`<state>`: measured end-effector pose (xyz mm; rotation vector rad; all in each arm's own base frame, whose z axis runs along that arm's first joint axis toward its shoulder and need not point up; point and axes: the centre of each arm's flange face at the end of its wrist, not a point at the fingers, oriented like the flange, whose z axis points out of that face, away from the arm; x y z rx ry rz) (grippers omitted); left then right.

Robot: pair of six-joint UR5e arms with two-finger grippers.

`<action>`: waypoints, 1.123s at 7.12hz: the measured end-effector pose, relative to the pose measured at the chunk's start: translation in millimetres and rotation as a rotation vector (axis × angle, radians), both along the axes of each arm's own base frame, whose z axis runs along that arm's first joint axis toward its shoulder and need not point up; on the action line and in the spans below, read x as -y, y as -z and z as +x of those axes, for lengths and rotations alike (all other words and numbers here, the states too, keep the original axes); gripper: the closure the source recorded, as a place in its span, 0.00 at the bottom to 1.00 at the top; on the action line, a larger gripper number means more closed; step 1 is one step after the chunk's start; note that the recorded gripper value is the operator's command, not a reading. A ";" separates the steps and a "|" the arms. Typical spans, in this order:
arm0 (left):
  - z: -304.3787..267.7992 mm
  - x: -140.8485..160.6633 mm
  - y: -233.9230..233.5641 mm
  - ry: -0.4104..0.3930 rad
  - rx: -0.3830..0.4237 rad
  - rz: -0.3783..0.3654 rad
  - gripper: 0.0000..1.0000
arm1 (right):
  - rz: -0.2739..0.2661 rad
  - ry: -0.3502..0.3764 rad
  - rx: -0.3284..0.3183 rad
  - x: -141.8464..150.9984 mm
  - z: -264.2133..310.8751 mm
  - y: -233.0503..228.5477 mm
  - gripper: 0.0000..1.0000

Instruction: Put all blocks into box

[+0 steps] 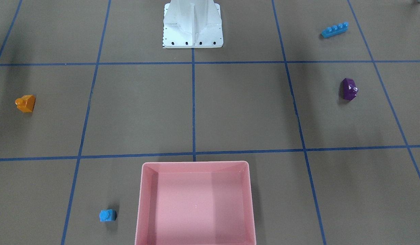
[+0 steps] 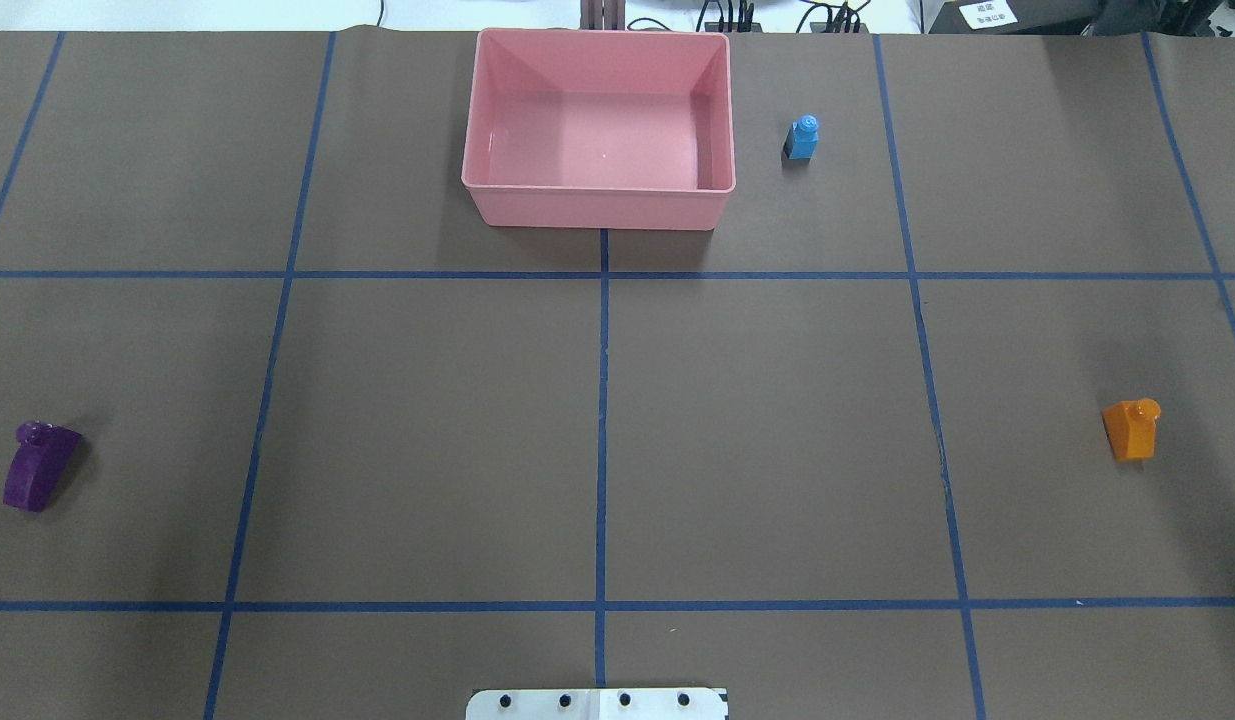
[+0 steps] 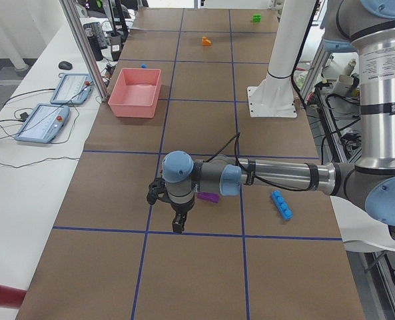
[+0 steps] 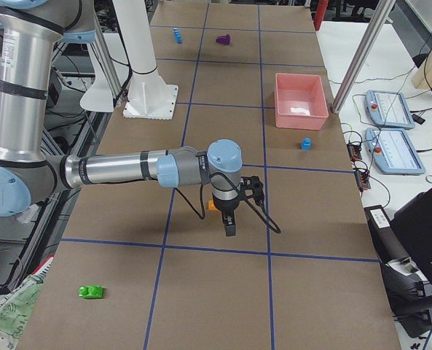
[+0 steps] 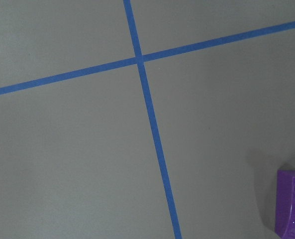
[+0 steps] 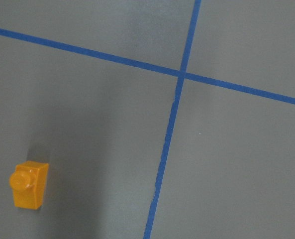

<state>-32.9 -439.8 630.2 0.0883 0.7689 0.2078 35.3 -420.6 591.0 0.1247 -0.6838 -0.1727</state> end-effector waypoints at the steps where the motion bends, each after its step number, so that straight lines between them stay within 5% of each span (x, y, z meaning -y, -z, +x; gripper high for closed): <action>1: 0.2 0.0 0.1 0.000 0.000 0.002 0.00 | 0.008 0.014 0.000 1.0 -5.7 1.5 0.00; 5: 0.2 8.8 6.3 0.003 0.008 0.022 0.00 | 0.048 0.021 0.039 39.5 -77.9 47.8 0.00; 8: 4.4 60.8 35.6 0.013 -0.008 0.121 0.00 | 0.110 0.064 0.086 65.9 -139.6 91.9 0.00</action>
